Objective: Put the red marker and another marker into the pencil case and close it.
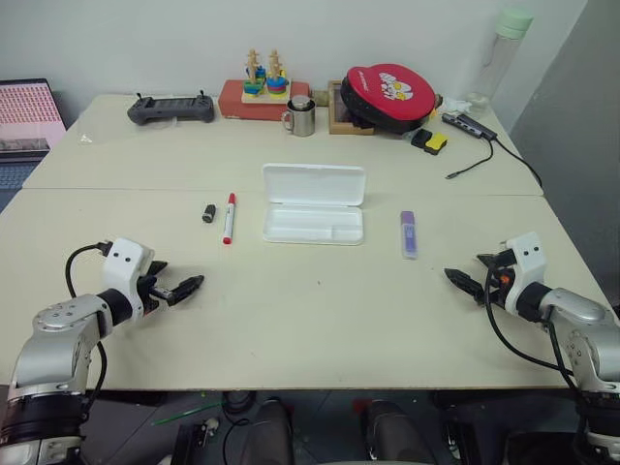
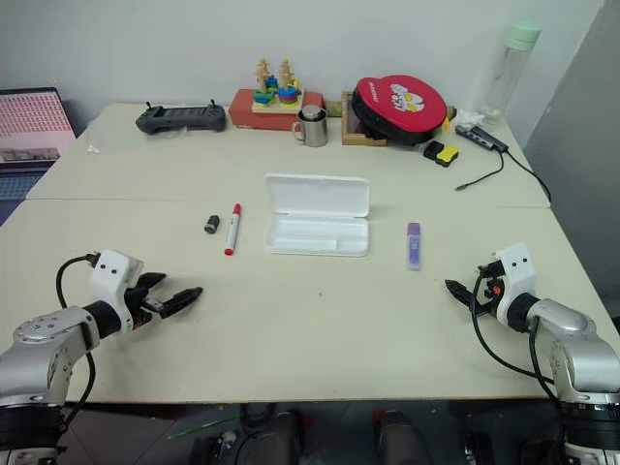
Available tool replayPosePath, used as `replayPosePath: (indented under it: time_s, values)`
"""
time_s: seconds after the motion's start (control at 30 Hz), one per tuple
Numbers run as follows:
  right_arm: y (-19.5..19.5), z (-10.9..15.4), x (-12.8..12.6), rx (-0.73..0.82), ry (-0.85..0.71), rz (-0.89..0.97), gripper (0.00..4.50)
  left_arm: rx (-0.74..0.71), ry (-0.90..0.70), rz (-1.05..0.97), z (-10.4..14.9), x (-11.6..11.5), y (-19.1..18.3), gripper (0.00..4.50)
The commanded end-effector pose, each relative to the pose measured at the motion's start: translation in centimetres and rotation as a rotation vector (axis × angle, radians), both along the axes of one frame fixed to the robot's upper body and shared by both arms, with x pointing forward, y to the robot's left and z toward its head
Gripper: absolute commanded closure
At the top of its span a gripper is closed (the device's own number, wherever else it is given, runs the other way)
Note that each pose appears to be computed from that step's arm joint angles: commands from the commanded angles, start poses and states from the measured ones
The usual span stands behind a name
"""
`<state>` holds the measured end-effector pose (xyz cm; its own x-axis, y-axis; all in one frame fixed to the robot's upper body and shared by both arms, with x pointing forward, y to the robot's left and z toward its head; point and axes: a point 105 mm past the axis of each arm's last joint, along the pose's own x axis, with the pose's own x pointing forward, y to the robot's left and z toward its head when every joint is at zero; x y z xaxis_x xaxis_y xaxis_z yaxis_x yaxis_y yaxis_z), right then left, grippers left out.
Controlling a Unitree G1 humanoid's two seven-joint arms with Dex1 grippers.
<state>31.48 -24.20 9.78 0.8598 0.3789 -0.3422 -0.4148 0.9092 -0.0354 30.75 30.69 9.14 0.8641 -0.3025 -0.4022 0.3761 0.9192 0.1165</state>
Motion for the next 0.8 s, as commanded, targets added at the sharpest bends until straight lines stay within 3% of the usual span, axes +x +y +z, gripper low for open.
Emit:
replayPosePath:
  time_s: [0.03,0.5,0.7,0.8]
  values:
    - [-0.2,1.7,0.0,-0.017,-0.058,0.012,0.03,0.016,-0.037,-0.013,1.3,0.3,0.1,0.00]
    - [0.3,2.5,0.3,0.012,-0.092,0.022,0.03,0.017,-0.045,-0.039,1.6,0.5,-0.1,0.00]
    - [3.9,6.3,0.6,0.120,-0.163,0.201,0.03,-0.071,-0.107,-0.190,3.5,0.5,-3.4,0.00]
    - [8.3,7.1,1.1,0.064,-0.132,0.432,0.03,-0.207,-0.183,-0.405,7.0,0.0,-7.9,0.00]
